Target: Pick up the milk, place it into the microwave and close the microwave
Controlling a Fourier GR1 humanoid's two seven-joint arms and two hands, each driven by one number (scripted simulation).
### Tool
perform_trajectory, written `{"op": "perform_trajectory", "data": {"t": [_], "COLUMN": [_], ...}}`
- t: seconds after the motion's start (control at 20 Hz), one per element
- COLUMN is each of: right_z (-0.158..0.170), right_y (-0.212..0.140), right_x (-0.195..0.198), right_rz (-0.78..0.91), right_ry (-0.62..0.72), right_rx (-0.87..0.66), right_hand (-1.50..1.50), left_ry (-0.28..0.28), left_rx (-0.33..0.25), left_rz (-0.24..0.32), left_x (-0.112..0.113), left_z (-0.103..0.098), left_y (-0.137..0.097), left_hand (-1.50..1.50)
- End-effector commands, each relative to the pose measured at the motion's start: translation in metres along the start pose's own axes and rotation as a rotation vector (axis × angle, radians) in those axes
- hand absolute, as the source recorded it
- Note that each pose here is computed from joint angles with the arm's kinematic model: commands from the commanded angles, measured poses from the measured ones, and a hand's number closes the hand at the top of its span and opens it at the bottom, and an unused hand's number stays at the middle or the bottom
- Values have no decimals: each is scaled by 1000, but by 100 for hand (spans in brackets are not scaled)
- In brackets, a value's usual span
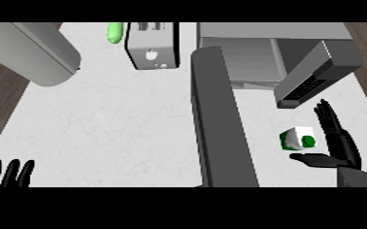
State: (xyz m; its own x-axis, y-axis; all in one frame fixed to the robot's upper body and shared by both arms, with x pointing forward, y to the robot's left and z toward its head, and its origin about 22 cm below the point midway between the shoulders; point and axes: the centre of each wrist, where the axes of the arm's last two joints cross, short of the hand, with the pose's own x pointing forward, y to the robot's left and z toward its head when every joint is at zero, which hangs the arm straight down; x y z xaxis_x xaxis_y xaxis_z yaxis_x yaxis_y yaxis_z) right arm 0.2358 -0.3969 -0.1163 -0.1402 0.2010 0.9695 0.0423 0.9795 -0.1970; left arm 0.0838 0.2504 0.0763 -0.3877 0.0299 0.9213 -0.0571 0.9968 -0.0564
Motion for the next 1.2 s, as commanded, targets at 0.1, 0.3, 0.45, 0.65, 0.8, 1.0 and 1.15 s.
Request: {"op": "perform_trajectory", "data": {"t": [0.1, 0.3, 0.45, 0.65, 0.8, 1.0, 1.15], "right_z": [5, 8, -1, -7, 18, -19, -18], "right_y": [-12, 18, 38, 34, 14, 47, 49], "right_x": [-2, -10, -9, -2, -6, 3, 1], "right_rz": [-177, -325, -395, -249, -131, -276, -245], "right_ry": [-9, -4, -74, -206, -241, -262, -255], "right_rx": [162, 375, 375, 261, 124, 128, 19], "right_hand": [-150, -150, 150, 150, 150, 150, 150], "left_ry": [-2, 3, 14, 27, 15, 24, 22], "left_rx": [16, 6, 7, 8, 20, 4, 1], "left_rz": [13, 9, 16, 23, 32, 24, 37], "left_x": [-1, -5, -3, 1, -1, 4, 0], "left_z": [-7, -9, -9, -8, 1, -10, 0], "left_y": [-12, -2, -3, -5, -2, -6, 14], "left_hand": [-150, -150, -150, -150, -150, -150, -150]}}
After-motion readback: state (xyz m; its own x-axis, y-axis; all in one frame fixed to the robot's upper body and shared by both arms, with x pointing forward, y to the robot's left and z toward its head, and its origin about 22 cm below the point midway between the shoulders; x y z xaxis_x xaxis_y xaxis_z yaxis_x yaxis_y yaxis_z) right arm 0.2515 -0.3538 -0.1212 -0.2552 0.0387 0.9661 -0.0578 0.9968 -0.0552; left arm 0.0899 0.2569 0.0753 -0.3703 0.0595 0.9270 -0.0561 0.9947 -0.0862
